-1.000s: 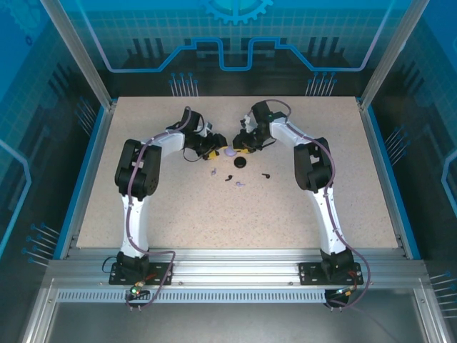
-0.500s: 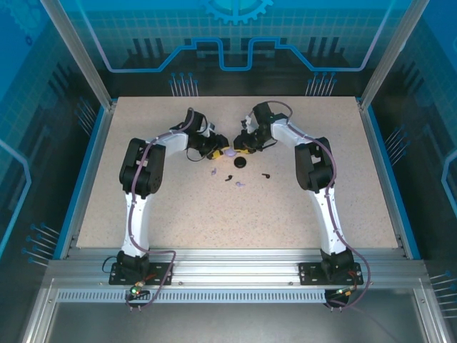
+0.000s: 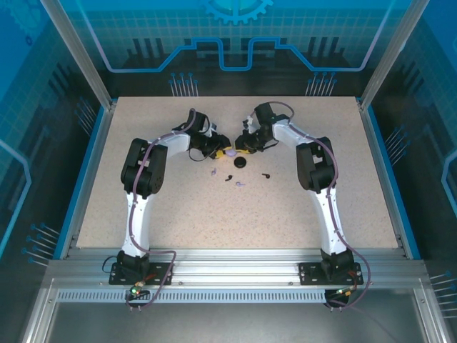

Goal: Insert the wireless bluetooth earbuds into the charging case

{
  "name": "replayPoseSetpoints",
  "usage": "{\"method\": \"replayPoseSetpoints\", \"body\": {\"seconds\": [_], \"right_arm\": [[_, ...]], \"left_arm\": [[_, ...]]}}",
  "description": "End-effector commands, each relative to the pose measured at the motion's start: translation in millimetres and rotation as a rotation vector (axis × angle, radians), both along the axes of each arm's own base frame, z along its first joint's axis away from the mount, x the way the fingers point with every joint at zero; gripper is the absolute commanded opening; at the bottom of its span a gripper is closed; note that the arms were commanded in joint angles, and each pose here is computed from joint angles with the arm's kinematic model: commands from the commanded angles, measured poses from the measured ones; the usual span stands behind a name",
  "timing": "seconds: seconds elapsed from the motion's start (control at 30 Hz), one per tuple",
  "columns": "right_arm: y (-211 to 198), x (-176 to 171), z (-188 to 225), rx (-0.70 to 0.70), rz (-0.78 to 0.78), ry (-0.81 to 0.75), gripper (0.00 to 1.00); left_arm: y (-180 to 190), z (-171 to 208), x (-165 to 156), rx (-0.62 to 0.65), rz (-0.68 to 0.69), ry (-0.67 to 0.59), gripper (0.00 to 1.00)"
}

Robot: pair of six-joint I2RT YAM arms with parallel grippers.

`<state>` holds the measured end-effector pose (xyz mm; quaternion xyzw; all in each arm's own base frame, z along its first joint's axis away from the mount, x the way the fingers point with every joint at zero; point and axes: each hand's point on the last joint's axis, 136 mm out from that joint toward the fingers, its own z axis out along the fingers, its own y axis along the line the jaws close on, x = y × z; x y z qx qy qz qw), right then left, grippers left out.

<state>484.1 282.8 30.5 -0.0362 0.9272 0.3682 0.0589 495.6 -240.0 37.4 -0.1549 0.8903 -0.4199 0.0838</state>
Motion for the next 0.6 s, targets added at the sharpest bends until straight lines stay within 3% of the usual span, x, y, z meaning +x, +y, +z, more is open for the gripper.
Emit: {"method": "replayPoseSetpoints", "body": {"seconds": [0.0,0.37,0.57], "right_arm": [[-5,-12,-12,-0.022,-0.012,0.06,0.2],[-3,-12,-10,0.001,-0.012,0.059,0.21],[-3,-11,-7,0.006,-0.013,0.053,0.21]], "left_arm": [[-16,8,-1,-0.078,-0.023,-0.004,0.4],[-17,-2,-6,-0.089,-0.022,0.022,0.38],[-10,-12,-12,-0.022,-0.027,0.043,0.38]]}}
